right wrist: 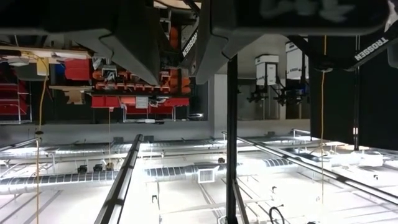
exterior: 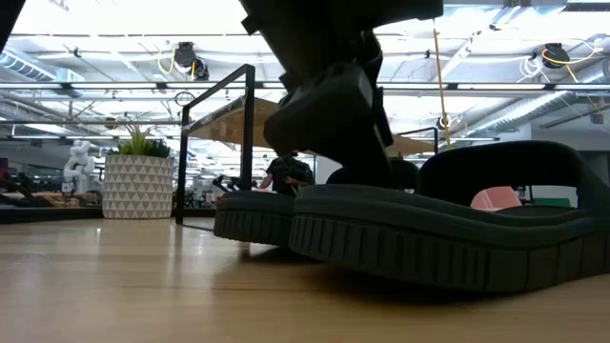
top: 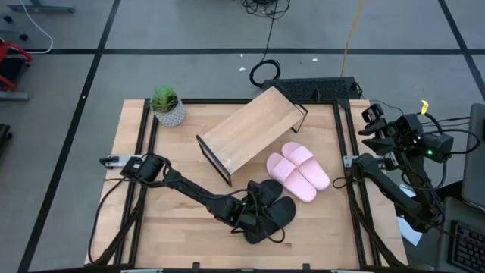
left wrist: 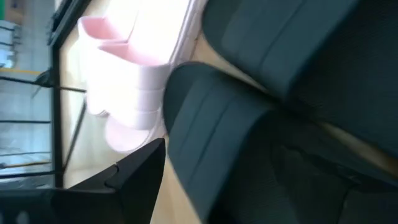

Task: Pick and place slides into the shelf
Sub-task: Put the left black slide on the shelf

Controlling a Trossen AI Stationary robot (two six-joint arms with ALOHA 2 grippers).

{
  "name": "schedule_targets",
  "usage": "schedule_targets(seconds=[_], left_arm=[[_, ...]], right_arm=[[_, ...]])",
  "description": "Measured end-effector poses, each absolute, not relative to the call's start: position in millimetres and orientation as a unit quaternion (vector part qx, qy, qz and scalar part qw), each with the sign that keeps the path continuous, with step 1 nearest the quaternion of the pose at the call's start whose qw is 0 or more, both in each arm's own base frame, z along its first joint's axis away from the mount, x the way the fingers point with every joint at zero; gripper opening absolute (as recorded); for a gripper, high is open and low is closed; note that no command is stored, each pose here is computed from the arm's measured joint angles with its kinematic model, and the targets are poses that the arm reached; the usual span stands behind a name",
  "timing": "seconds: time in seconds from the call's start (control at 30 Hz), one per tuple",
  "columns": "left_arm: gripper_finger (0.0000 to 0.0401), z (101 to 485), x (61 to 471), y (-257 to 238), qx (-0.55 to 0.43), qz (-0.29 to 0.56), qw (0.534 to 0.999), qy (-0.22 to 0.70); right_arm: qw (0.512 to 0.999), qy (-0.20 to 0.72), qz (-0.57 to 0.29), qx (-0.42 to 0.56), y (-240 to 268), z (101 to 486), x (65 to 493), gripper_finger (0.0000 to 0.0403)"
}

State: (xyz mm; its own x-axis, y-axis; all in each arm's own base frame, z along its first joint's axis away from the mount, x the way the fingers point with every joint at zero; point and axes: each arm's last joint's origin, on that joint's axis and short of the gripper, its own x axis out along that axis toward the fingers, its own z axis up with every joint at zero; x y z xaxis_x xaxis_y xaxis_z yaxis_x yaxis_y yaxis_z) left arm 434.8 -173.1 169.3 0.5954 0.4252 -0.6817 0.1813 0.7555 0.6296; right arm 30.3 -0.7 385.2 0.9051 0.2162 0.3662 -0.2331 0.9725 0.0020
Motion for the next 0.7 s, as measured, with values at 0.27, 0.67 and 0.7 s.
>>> schedule_targets(seconds=[0.27, 0.67, 0.7], left_arm=[[0.0292, 169, 438, -161, 0.338, 0.084, 0.821, 0.453], [0.0292, 169, 440, -158, 0.334, 0.087, 0.822, 0.453], [0.0292, 169, 440, -158, 0.331, 0.084, 0.823, 0.453]], right_arm=[[0.976, -0.185, 0.115, 0.023, -1, 385, 30, 0.0093], [0.976, -0.185, 0.115, 0.022, -1, 385, 30, 0.0093], [0.976, -0.185, 0.115, 0.022, -1, 385, 30, 0.0093]])
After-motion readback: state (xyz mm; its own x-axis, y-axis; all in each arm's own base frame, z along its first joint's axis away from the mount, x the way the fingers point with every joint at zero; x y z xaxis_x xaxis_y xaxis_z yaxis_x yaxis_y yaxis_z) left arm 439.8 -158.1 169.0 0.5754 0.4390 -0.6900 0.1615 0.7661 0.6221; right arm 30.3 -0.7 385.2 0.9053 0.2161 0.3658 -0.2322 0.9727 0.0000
